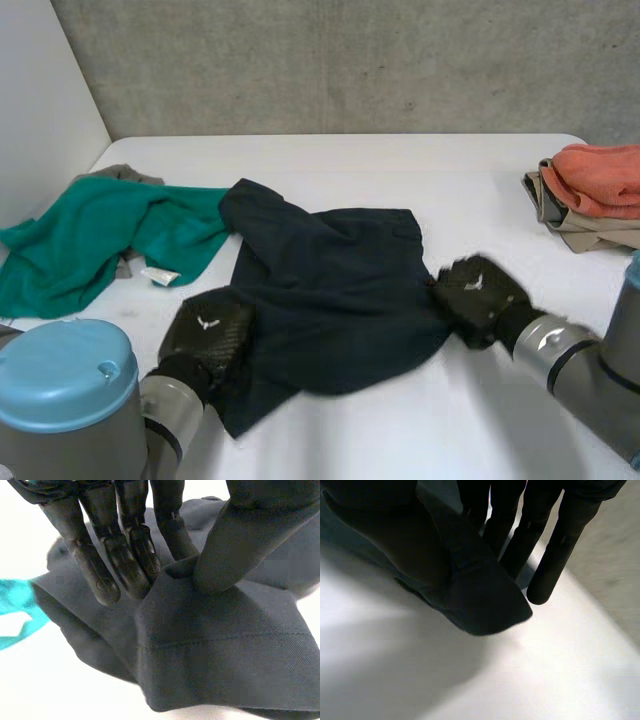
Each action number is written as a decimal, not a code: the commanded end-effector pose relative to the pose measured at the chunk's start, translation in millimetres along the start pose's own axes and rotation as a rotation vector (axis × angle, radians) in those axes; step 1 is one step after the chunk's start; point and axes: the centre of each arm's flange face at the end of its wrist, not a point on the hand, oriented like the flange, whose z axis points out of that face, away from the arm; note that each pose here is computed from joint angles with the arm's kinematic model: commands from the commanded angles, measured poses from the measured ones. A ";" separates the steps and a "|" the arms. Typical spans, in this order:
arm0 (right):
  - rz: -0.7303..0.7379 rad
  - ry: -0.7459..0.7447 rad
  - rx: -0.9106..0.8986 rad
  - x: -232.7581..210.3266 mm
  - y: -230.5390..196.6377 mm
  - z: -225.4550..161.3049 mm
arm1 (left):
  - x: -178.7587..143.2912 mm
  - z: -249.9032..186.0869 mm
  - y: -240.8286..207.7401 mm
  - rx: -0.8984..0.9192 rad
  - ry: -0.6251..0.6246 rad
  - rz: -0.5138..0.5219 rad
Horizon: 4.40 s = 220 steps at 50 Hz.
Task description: Fold the laundry.
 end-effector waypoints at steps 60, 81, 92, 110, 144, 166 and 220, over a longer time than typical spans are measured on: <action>0.002 0.265 0.471 103.8 -135.5 111.1 | -33.7 86.8 -171.5 0.793 -0.206 0.301; -0.124 -0.092 -0.107 11.0 -54.7 37.0 | -6.0 0.0 -46.8 0.082 -0.077 0.489; -0.208 -0.351 -0.379 -21.9 -50.2 -58.7 | 24.4 -100.5 -12.9 -0.234 0.245 0.631; -0.013 -0.060 -0.108 -2.8 -57.6 -24.1 | -12.8 2.1 -39.7 0.061 -0.011 0.395; 0.060 0.099 -0.083 25.9 -39.8 -2.4 | -21.1 78.4 -7.0 0.030 -0.047 0.307; -0.127 -0.065 -0.260 0.8 -47.4 -48.9 | -28.9 -80.7 -15.5 -0.232 0.045 0.570; -0.137 -0.065 -0.250 -8.0 -27.5 -34.9 | -57.2 195.6 -26.2 0.159 -0.075 0.535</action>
